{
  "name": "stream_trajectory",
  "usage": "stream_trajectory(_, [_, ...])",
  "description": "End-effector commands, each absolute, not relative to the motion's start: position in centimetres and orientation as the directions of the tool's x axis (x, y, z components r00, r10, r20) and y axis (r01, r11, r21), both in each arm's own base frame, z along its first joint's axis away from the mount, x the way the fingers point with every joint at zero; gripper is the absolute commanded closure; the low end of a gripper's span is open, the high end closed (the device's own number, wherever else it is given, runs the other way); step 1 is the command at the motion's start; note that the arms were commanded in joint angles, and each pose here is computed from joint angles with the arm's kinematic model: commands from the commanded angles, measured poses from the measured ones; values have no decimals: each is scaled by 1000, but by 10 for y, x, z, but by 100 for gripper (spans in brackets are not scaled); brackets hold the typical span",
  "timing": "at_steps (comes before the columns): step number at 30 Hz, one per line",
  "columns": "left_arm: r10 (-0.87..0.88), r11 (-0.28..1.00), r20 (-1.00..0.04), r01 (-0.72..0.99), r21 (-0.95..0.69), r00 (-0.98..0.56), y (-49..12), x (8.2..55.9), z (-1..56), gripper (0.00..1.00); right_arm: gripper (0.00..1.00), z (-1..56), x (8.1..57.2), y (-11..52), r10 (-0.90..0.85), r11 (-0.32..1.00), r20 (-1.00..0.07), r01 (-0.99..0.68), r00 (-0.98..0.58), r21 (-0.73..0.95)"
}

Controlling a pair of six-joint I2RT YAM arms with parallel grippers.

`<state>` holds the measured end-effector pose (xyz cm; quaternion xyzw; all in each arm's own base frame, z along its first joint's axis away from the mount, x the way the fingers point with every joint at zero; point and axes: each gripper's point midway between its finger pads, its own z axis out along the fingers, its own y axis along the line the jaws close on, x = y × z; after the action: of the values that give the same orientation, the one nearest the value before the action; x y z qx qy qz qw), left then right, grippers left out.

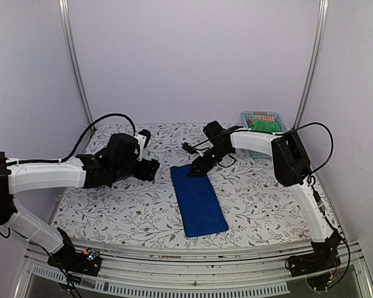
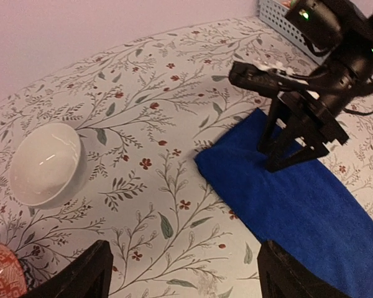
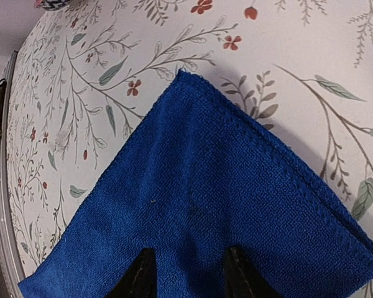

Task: Roll the towels
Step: Rotate the towel at the center of the board, then smooth out the towel at the center of the board.

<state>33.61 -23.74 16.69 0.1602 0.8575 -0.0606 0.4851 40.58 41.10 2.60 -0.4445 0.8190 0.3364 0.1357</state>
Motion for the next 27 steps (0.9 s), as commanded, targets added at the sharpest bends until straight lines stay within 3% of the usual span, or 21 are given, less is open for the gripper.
stream_trajectory(1, [224, 806, -839, 578, -126, -495, -295, 306, 163, 20, 58, 3, 433, 384, -575, 531, -451, -731, -683, 428])
stream_trajectory(8, [334, 714, -793, 686, -140, -509, -334, 274, 127, 25, 51, 9, 445, 338, -511, 620, -423, -661, -748, 422])
stream_trajectory(13, [433, 671, -758, 736, -90, -488, -354, 259, 107, 28, 50, 69, 425, 353, -533, 427, -529, -750, -660, 505])
stream_trajectory(17, [416, 692, -759, 716, -92, -500, -348, 259, 109, 30, 47, 148, 400, 347, -530, 311, -667, -852, -524, 422])
stream_trajectory(19, [375, 734, -747, 668, -123, -550, -337, 263, 104, 38, 47, 162, 389, 337, -536, 313, -697, -879, -476, 360])
stream_trajectory(23, [318, 728, -691, 634, -260, -649, -329, 255, 86, 61, 49, 144, 357, 311, -569, 352, -662, -872, -487, 339])
stream_trajectory(27, [312, 619, -649, 667, -415, -694, -346, 233, 74, 57, 54, 120, 327, 292, -606, 358, -625, -870, -492, 339])
